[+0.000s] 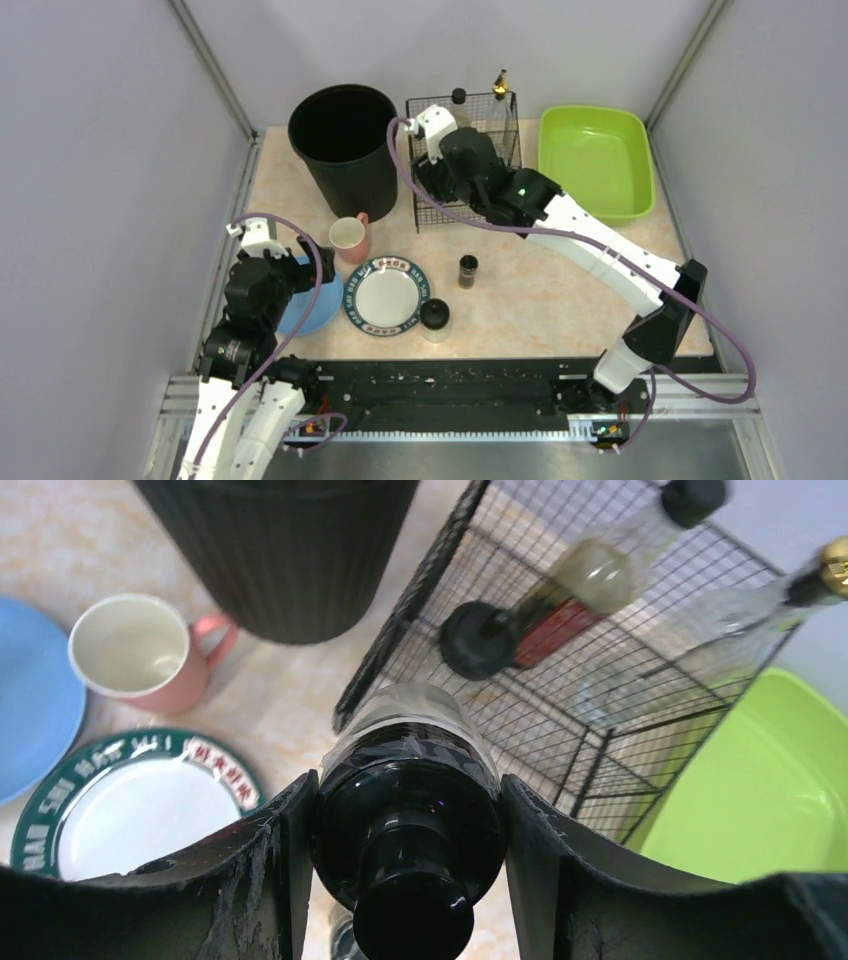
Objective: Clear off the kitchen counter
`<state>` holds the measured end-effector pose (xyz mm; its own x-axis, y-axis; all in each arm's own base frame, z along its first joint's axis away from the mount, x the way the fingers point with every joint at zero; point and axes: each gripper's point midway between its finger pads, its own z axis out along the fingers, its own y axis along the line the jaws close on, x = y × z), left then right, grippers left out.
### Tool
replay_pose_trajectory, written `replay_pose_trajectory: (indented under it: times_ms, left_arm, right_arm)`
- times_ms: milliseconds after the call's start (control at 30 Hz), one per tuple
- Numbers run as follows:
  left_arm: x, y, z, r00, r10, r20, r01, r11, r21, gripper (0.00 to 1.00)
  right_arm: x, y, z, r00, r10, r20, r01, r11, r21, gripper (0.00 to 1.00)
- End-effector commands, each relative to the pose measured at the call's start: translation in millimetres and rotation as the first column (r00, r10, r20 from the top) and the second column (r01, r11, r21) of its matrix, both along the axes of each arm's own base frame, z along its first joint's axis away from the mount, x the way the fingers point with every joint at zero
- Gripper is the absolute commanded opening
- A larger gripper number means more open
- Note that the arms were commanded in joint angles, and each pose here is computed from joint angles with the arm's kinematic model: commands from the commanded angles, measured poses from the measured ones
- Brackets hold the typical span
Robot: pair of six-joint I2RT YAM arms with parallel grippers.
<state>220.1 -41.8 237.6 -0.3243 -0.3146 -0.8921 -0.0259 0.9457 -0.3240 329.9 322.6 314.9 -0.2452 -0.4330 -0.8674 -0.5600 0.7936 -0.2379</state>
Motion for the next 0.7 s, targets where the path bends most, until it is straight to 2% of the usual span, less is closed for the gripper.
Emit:
replay_pose_trajectory:
  times_ms: [0, 167, 667]
  left_arm:
    - [0, -1, 3, 1.0, -0.011, 0.013, 0.011, 1.0, 0.002, 0.99]
    - [0, -2, 2, 1.0, -0.013, 0.013, 0.013, 1.0, 0.001, 0.99]
    - [0, -2, 2, 1.0, -0.016, 0.012, 0.016, 1.0, 0.003, 0.99]
  right_arm:
    - [35, -33, 73, 0.976, -0.151, 0.154, 0.132, 0.983, 0.127, 0.0]
    - [68, -52, 78, 0.954, -0.249, 0.168, 0.227, 0.964, 0.138, 0.0]
    - [146, -59, 42, 0.934, -0.339, 0.115, 0.32, 0.935, 0.153, 0.0]
